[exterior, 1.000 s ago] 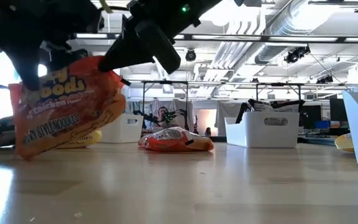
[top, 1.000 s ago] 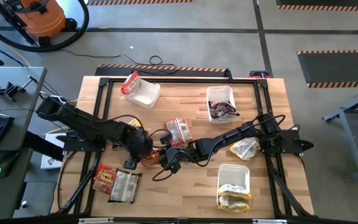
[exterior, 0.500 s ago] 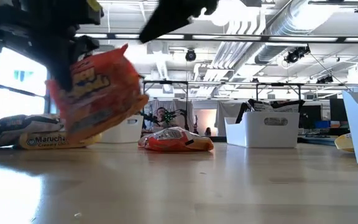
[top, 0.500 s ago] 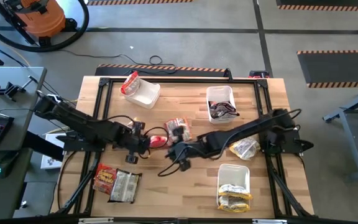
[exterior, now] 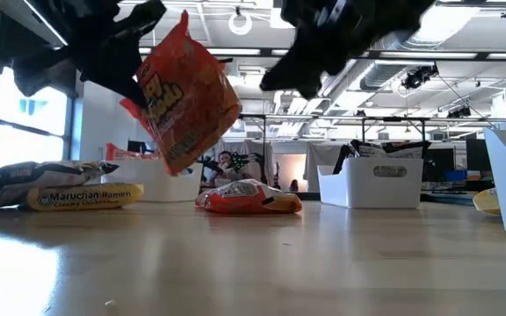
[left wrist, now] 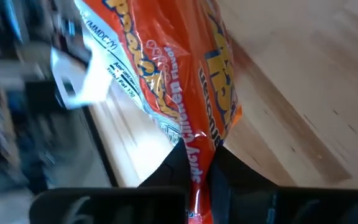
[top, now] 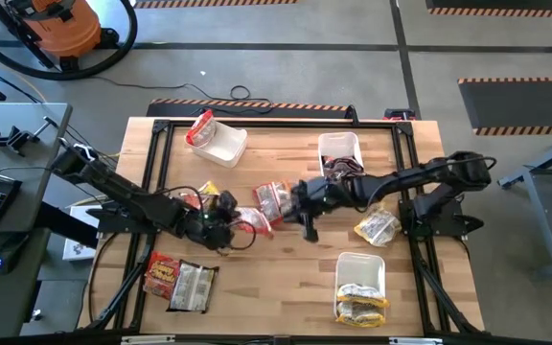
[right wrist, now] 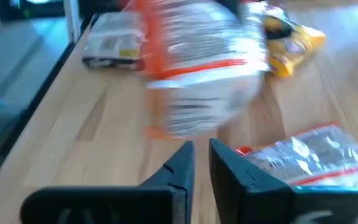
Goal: Sort Maruchan noodles
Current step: Put the orange noodle pack into the top left white bin
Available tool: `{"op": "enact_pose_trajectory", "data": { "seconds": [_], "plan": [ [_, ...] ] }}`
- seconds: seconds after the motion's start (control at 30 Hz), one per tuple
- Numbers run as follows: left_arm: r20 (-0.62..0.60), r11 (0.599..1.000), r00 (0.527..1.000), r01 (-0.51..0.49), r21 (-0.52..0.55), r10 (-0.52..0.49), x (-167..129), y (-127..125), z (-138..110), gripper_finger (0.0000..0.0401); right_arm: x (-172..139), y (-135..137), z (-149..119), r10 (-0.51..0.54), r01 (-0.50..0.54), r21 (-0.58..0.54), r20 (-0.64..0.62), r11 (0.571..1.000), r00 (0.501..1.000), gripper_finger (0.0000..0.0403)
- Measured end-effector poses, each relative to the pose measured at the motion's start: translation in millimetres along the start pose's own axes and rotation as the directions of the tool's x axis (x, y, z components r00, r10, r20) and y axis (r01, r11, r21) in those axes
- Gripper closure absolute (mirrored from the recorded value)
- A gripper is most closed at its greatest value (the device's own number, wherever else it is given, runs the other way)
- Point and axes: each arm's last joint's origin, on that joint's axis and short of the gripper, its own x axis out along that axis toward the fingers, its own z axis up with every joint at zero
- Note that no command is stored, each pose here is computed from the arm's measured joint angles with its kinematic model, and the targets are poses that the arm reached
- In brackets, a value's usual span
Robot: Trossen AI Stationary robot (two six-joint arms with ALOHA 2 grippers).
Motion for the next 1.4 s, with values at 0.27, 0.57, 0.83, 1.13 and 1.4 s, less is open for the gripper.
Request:
{"op": "enact_pose_trajectory", "data": {
  "seconds": [0.27,0.57,0.83,1.13,1.4],
  "plan": [
    [0.061,0.905,0.995,-0.096,0.415,0.078,15,-19,14,0.0389,-9,-38,3,0.162,-0.164,0.047,0.052,0.985,0.985,0.0259],
    [0.053,0.688,0.988,-0.139,0.712,0.144,40,-32,31,0.0387,11,-64,14,0.343,-0.341,-0.033,0.052,0.939,0.938,0.0153],
    [0.163,0.591,0.97,-0.238,0.771,0.177,46,-30,45,0.0388,39,-90,9,0.431,-0.431,0.001,0.014,0.902,0.902,0.0148],
    [0.202,0.587,0.959,-0.281,0.76,0.197,43,-29,49,0.0388,74,-96,-4,0.606,-0.605,0.034,-0.016,0.795,0.796,0.0148],
    [0.204,0.587,0.956,-0.291,0.755,0.211,42,-28,50,0.0388,93,-99,-5,0.737,-0.736,0.055,-0.007,0.675,0.676,0.0151]
  ]
}}
